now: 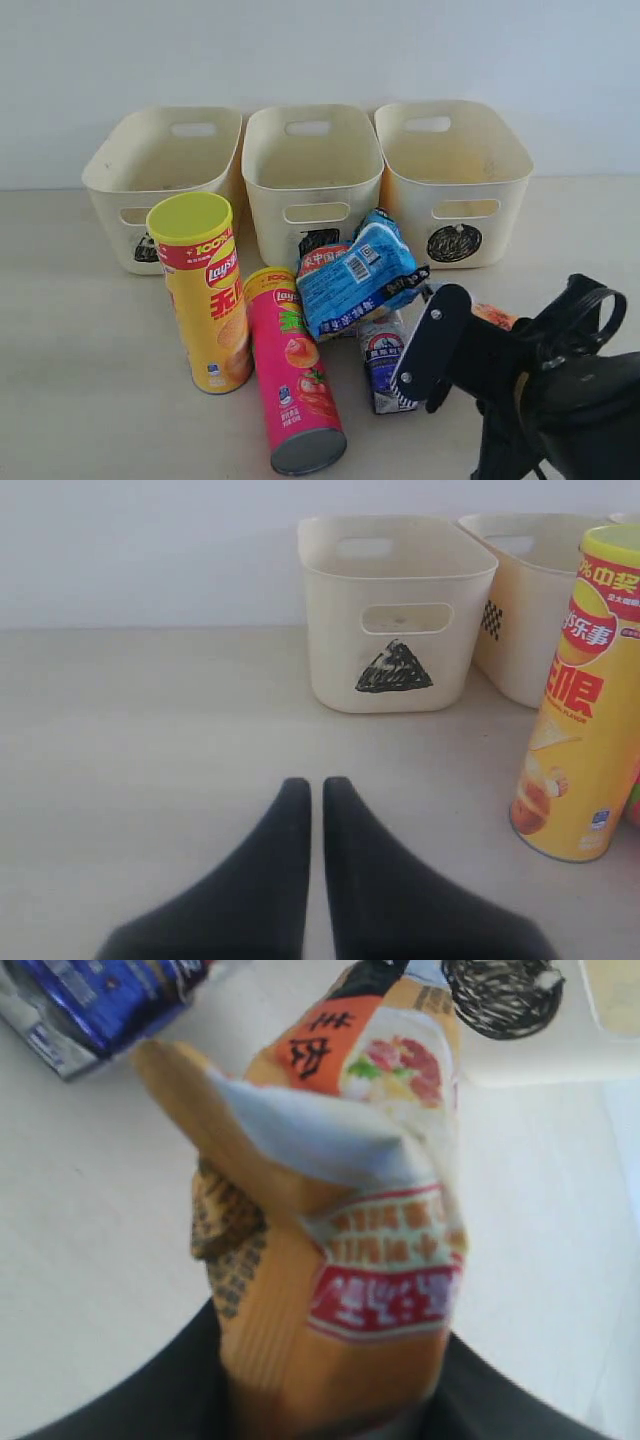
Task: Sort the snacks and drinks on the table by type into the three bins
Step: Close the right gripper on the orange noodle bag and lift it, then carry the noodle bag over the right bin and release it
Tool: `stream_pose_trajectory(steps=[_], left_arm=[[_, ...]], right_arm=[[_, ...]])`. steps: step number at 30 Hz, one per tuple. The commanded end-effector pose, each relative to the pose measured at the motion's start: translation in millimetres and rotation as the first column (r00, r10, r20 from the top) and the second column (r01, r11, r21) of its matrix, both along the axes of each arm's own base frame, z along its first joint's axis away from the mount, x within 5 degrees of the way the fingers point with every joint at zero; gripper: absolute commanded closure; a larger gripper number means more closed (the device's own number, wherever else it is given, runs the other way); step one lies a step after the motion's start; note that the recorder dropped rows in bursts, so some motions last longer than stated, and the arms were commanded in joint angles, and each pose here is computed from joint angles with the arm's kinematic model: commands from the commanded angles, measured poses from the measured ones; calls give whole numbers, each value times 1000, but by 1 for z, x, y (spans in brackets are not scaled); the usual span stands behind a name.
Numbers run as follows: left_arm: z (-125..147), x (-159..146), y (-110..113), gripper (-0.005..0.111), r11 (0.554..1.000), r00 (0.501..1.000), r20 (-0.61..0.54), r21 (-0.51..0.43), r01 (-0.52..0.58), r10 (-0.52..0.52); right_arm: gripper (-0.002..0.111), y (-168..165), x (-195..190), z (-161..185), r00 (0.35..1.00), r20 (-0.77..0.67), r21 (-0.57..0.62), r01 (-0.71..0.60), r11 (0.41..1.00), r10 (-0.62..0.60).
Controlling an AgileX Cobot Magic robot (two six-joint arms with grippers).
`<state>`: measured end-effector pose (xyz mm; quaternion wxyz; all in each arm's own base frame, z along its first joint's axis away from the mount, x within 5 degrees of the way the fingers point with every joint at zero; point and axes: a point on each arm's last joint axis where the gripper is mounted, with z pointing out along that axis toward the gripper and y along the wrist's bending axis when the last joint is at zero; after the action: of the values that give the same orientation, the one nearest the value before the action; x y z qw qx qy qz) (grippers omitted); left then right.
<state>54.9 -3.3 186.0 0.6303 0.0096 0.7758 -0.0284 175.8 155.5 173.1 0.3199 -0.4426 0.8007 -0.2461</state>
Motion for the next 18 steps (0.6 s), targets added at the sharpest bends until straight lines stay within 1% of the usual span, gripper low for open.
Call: stream_pose_trajectory(steps=[1, 8, 11, 14, 16, 18], left_arm=[[2, 0, 0, 103, 1000, 1000, 14, -12, -4, 4], [2, 0, 0, 103, 1000, 1000, 14, -12, -4, 4], [2, 0, 0, 103, 1000, 1000, 14, -12, -4, 4], [2, 0, 0, 103, 1000, 1000, 14, -12, -4, 4], [2, 0, 0, 103, 1000, 1000, 14, -12, -4, 4], [2, 0, 0, 103, 1000, 1000, 14, -12, -4, 4]], right_arm=[[108, -13, -3, 14, 998, 22, -51, 61, 997, -60], [108, -20, -8, 28, 995, 36, 4, 91, 996, -92], [108, -22, -10, 39, 992, 44, 52, 115, 992, -117], [108, -24, -13, 55, 990, 18, 83, 137, 987, -139], [108, -20, -15, 77, 988, -23, 148, 154, 977, -152], [108, -16, -16, 93, 990, -46, 199, 137, 970, -130]])
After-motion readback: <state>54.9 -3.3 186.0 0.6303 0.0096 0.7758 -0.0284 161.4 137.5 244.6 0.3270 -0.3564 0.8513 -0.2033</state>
